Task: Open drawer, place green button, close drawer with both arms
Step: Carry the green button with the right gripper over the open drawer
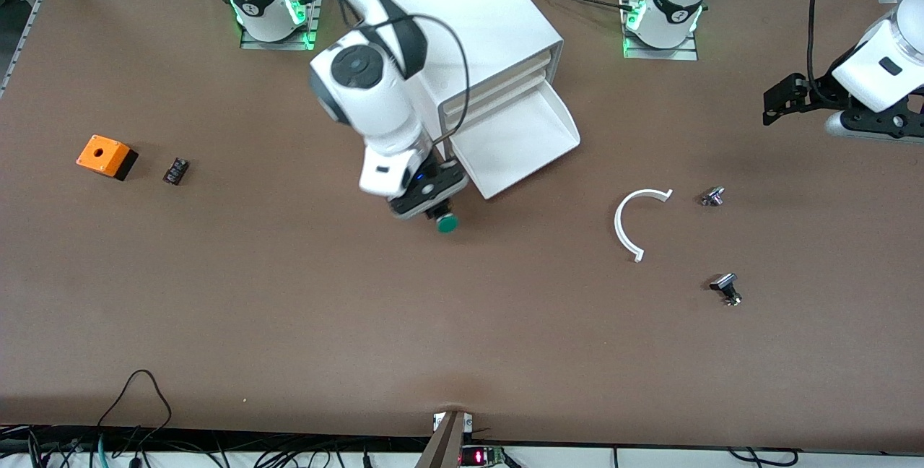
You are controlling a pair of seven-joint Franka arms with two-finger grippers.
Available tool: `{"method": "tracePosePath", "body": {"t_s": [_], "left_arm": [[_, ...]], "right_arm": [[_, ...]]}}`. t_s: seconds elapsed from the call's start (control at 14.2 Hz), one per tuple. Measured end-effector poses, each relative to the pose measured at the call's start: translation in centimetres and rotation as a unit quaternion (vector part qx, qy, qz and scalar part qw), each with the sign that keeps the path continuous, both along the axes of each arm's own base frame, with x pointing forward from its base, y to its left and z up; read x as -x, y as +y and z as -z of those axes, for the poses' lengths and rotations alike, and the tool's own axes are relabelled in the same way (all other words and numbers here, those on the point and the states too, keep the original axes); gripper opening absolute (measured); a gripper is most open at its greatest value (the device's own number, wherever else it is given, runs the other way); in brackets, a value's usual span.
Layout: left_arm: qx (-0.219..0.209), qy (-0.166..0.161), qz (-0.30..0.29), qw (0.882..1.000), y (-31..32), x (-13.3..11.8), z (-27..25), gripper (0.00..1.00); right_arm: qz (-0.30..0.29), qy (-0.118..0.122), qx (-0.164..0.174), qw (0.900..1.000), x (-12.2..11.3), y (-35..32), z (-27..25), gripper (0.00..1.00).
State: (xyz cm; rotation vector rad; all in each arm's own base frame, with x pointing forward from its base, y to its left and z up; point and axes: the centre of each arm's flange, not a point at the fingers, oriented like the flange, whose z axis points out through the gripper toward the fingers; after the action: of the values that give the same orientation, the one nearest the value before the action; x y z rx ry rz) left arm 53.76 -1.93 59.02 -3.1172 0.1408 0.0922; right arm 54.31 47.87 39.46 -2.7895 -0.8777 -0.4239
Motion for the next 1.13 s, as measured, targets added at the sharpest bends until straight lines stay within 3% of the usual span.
{"method": "tracePosePath", "body": {"t_s": [0.14,0.28,0.56,0.77,0.99,1.13], "left_arm": [[0.0,0.001,-0.002,1.0,0.0,-0.2,0.1,1.0],[0.0,0.001,-0.003,1.0,0.1,-0.3,0.2,1.0],[0.0,-0.001,-0.004,1.0,0.1,-0.9,0.1,1.0],[0.0,-0.001,-0.007,1.0,0.3,-1.0,0.1,1.0],[0.0,-0.001,-0.009,1.0,0.4,-1.0,0.1,1.0],[0.0,-0.001,-0.009,1.0,0.4,-1.0,0.1,1.0]], "right_arm": [[-0.064,-0.018,-0.006,0.998,3.3,3.9,-1.7,0.41],[-0.153,-0.059,0.021,0.986,6.2,6.8,-2.3,0.41],[-0.311,-0.089,0.061,0.944,9.4,10.5,0.6,0.41],[-0.38,-0.1,0.102,0.914,10.4,11.4,3.5,0.41],[-0.431,-0.093,0.159,0.884,12.4,12.4,7.1,0.41],[-0.466,-0.085,0.177,0.863,13.3,12.8,8.8,0.41]]}}
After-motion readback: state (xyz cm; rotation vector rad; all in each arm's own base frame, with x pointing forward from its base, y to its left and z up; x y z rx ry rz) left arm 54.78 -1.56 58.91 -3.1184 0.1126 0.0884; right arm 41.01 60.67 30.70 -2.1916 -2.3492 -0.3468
